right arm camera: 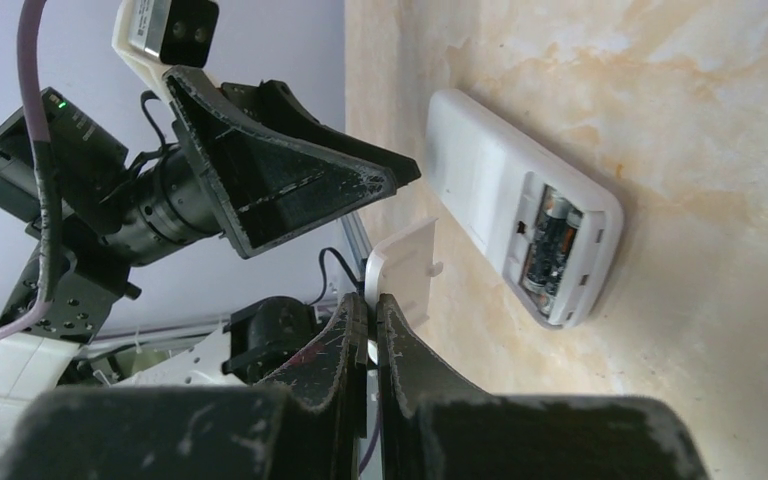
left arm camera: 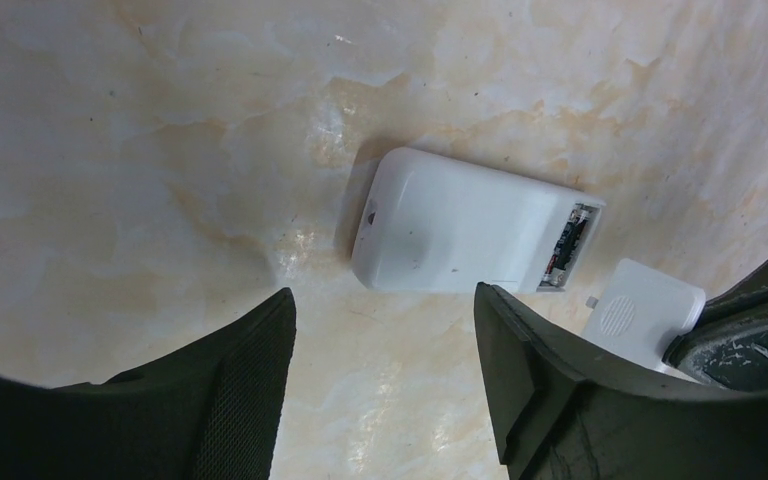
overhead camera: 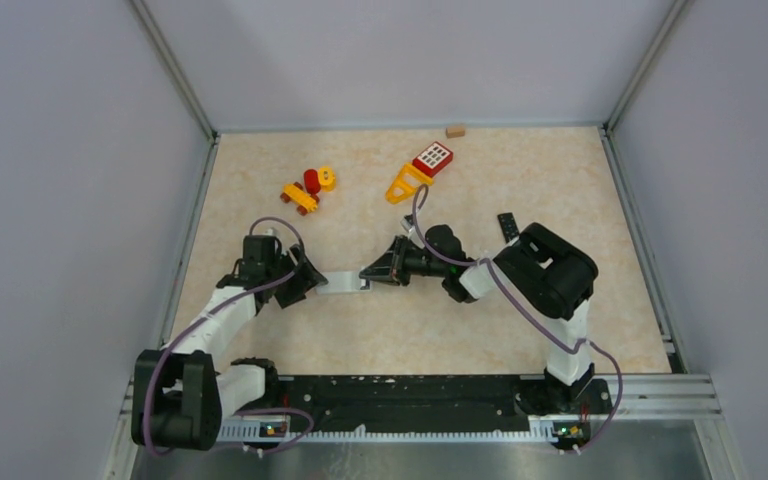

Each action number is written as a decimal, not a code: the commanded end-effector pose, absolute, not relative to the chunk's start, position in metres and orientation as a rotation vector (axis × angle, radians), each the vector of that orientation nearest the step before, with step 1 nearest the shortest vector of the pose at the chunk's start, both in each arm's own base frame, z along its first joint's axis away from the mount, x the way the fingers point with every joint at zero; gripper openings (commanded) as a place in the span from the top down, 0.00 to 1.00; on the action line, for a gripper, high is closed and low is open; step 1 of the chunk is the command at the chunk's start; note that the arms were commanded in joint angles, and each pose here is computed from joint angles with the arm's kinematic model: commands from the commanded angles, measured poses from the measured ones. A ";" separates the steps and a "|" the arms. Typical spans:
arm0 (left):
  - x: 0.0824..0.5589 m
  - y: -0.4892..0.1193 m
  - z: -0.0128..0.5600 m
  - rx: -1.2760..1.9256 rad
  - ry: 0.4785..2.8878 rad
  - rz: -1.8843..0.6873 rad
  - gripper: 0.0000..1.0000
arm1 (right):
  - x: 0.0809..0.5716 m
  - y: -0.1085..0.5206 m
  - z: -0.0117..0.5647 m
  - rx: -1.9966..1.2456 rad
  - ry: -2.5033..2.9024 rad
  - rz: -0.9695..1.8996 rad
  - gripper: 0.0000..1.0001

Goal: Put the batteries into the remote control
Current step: Load the battery cover into the remote control.

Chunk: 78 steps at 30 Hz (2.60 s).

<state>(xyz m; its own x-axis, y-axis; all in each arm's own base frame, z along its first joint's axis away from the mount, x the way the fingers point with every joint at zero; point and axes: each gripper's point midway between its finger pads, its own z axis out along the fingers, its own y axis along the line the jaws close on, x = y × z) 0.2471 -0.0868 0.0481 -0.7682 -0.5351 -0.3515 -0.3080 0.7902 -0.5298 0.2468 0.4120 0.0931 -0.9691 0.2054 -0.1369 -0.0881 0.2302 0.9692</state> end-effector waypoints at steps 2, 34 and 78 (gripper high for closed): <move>0.251 -0.084 0.044 -0.608 2.470 -0.608 0.31 | 0.252 0.411 0.090 0.084 2.228 1.829 1.00; 0.252 -0.082 0.037 -0.615 2.494 -0.586 0.36 | 0.270 0.416 0.084 0.117 2.154 1.934 1.00; 0.251 -0.086 0.032 -0.612 2.532 -0.608 0.54 | 0.261 0.409 0.047 0.163 2.295 1.864 1.00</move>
<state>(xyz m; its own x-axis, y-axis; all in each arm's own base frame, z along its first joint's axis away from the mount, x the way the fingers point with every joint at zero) 0.2447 -0.0868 0.0293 -0.7954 -0.5178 -0.3150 -0.3207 0.8006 -0.5061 0.2653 0.4060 0.0559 -0.9722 0.2295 -0.0462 -0.0004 0.1955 0.9807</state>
